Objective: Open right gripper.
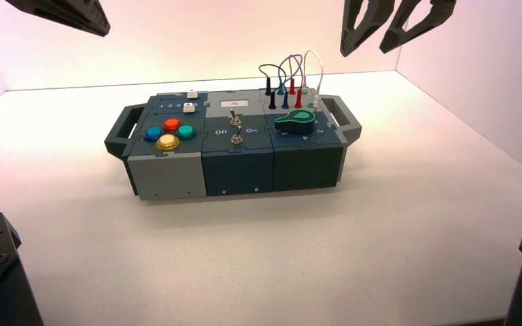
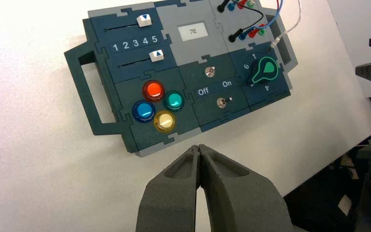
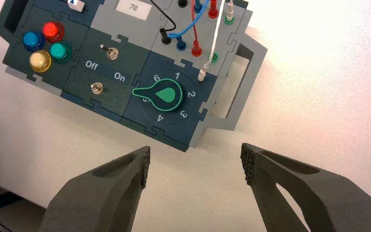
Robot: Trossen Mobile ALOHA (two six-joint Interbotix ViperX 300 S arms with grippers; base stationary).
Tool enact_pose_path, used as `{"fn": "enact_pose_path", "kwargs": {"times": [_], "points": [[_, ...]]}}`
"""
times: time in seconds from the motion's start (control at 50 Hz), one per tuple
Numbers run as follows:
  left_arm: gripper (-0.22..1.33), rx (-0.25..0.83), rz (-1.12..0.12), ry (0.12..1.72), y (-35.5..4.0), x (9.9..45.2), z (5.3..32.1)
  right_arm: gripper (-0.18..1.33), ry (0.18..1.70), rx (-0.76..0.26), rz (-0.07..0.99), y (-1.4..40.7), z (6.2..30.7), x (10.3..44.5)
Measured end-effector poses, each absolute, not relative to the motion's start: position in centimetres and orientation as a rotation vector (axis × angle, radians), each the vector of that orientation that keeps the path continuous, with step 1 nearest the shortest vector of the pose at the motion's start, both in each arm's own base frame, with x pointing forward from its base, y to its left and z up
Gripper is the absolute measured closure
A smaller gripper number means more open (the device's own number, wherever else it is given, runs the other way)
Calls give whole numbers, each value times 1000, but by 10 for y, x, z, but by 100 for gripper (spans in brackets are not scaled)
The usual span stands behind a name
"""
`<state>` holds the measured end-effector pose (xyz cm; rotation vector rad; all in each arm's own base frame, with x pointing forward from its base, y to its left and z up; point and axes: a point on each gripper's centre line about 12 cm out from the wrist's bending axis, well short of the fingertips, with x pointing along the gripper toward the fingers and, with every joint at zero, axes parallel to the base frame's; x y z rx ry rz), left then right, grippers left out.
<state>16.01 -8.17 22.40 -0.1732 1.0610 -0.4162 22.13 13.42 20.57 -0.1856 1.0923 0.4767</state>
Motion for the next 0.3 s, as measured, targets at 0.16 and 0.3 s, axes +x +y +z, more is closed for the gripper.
{"fn": "enact_pose_path", "kwargs": {"times": [0.16,0.3], "points": [[127,-173,-416,1061,-82,160,224,-18,1092,-186,477,134,206,221],[127,-173,-416,1065,-82,160,223,-18,1094,-186,477,134,206,221]]}}
